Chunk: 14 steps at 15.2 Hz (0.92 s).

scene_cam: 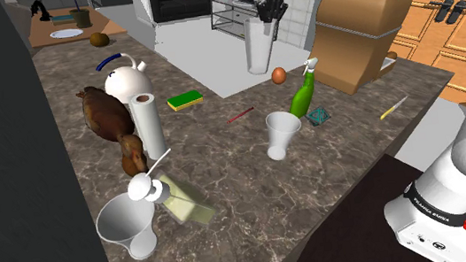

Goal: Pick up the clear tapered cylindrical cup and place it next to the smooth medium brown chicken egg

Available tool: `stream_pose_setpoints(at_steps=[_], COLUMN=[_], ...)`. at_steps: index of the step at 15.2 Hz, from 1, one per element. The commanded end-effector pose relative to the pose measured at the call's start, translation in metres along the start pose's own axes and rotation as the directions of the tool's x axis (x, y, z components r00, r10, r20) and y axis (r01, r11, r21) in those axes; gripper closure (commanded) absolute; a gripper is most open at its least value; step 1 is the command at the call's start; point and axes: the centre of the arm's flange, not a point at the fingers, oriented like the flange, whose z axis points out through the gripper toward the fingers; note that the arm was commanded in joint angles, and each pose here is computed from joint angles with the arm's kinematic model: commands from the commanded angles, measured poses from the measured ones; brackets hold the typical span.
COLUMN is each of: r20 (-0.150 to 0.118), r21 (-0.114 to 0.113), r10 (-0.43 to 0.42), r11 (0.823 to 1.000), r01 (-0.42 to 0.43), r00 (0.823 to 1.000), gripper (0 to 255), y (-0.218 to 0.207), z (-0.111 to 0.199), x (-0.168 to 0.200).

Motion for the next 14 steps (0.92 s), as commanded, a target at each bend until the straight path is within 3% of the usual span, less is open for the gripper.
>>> stream_pose_setpoints(at_steps=[1, 7, 14], r20=[-0.001, -0.001, -0.001], r21=[0.000, 0.000, 0.000], r10=[-0.001, -0.001, -0.001], r11=[1.000, 1.000, 1.000], r01=[0.001, 0.001, 0.001], r00=[1.000, 1.000, 1.000], gripper=[255, 255, 255], y=[0.023, 0.091, 0.096], z=[0.001, 0.005, 0.041], x=[0.013, 0.058, 0.060])
